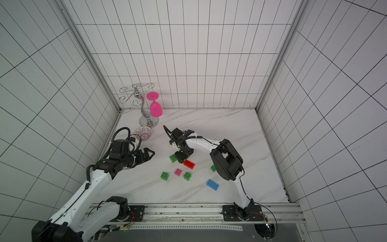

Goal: Assemble the letter r with lego
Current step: Pick up the lego brick from the center of the board.

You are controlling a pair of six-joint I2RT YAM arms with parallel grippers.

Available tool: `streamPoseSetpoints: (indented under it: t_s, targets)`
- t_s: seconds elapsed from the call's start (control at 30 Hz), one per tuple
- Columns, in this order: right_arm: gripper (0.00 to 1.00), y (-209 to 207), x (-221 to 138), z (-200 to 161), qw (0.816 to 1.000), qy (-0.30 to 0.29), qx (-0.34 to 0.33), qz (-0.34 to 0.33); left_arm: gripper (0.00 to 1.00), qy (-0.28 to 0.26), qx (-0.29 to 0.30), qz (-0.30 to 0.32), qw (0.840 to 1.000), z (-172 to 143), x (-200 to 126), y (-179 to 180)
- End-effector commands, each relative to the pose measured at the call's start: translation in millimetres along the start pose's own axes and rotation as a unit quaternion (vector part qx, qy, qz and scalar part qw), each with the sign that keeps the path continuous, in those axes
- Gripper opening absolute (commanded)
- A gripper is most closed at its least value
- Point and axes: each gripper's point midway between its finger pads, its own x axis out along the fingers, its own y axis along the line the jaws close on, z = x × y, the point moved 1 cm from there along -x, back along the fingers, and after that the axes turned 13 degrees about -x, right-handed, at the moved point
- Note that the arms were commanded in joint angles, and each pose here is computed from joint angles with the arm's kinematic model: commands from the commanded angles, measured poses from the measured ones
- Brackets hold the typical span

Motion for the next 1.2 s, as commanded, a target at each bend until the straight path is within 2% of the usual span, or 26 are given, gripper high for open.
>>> streamPoseSetpoints:
  t_s: [0.0, 0.17, 0.33, 0.4, 0.5, 0.53, 0.7, 0.83, 0.97, 1.17]
  targets:
    - [0.51, -3.0, -1.3, 6.4, 1.0, 0.006, -0.012, -0.013, 0.97, 0.003, 0.002, 0.008, 1.0, 2.0, 3.4, 2.1]
    - [0.43, -3.1, 0.6, 3.3, 1.0, 0.012, -0.01, -0.014, 0.97, 0.028, 0.004, 0.015, 0.999, -1.8, 8.8, 3.2]
    - [0.38, -3.8, 5.5, -3.7, 0.999, 0.03, -0.004, -0.015, 0.97, 0.032, 0.004, 0.015, 0.999, -2.4, 10.6, 3.5]
    - [0.34, -4.3, 7.0, -7.2, 0.999, 0.039, 0.004, -0.017, 0.97, 0.031, 0.004, 0.014, 0.999, -2.2, 10.3, 3.3]
    - [0.13, -7.3, -0.2, -9.4, 0.998, 0.051, 0.023, -0.028, 0.97, 0.029, 0.006, 0.011, 0.999, -1.6, 9.2, 1.8]
    - [0.0, -8.7, -6.3, -8.7, 0.998, 0.051, 0.032, -0.034, 0.97, 0.028, 0.007, 0.01, 1.0, -1.2, 8.6, 1.1]
    - [0.0, -11.4, -46.4, -4.2, 0.992, 0.04, 0.106, -0.057, 0.96, 0.026, -0.011, 0.045, 0.999, -1.2, 10.0, 13.7]
    - [0.0, -3.3, -74.3, 5.9, 0.989, 0.008, 0.141, -0.054, 0.96, 0.054, -0.014, 0.066, 0.996, -4.4, 9.0, 15.0]
    - [0.0, 8.8, -90.3, 22.1, 0.99, -0.014, 0.14, -0.031, 0.94, 0.071, -0.017, 0.08, 0.994, -7.9, 9.5, 18.3]
    - [0.0, 18.7, -87.7, 34.3, 0.992, -0.013, 0.123, -0.016, 0.93, 0.067, -0.022, 0.078, 0.994, -9.9, 2.8, 17.1]
